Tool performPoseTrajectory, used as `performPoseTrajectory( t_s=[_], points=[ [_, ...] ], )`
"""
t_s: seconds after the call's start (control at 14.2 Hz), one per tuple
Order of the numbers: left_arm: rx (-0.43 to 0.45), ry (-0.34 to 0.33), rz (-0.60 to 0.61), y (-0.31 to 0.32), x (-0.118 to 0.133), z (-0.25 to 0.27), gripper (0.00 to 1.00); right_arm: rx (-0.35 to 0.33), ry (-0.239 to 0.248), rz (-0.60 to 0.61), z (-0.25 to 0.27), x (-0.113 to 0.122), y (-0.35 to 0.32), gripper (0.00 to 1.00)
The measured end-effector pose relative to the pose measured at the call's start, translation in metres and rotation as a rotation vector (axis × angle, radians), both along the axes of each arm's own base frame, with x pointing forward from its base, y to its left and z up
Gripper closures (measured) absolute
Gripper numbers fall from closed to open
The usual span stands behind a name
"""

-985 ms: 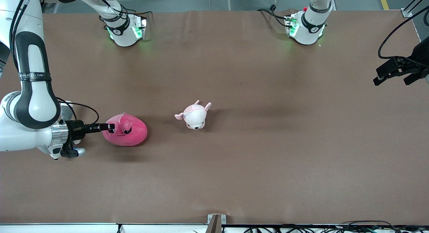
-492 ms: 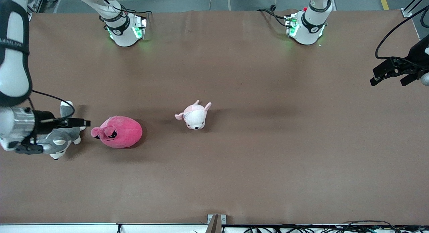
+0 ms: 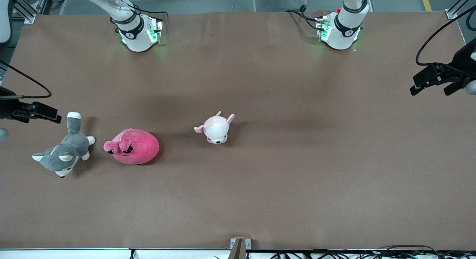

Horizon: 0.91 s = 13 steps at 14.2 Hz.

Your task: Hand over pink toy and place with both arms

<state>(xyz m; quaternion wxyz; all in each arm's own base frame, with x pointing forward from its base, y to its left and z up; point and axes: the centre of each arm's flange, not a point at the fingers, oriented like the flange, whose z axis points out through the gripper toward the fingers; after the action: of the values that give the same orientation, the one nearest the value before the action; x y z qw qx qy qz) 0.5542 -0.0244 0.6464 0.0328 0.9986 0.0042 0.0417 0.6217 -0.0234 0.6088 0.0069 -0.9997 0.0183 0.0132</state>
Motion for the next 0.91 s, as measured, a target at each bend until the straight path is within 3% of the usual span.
performPoseTrajectory(
  t_s=[0.35, 0.7, 0.91],
  points=[
    [0.0, -0.002, 0.002, 0.001, 0.0, 0.001, 0.0, -0.003, -0.03, 0.002, 0.035, -0.018, 0.001, 0.0],
    [0.02, -0.063, 0.003, 0.003, 0.003, 0.019, 0.0, -0.004, -0.045, -0.004, 0.028, -0.016, -0.002, 0.0],
    [0.022, -0.064, 0.003, 0.003, 0.003, 0.019, 0.0, -0.005, -0.06, -0.004, 0.03, -0.017, -0.002, 0.0]
  ],
)
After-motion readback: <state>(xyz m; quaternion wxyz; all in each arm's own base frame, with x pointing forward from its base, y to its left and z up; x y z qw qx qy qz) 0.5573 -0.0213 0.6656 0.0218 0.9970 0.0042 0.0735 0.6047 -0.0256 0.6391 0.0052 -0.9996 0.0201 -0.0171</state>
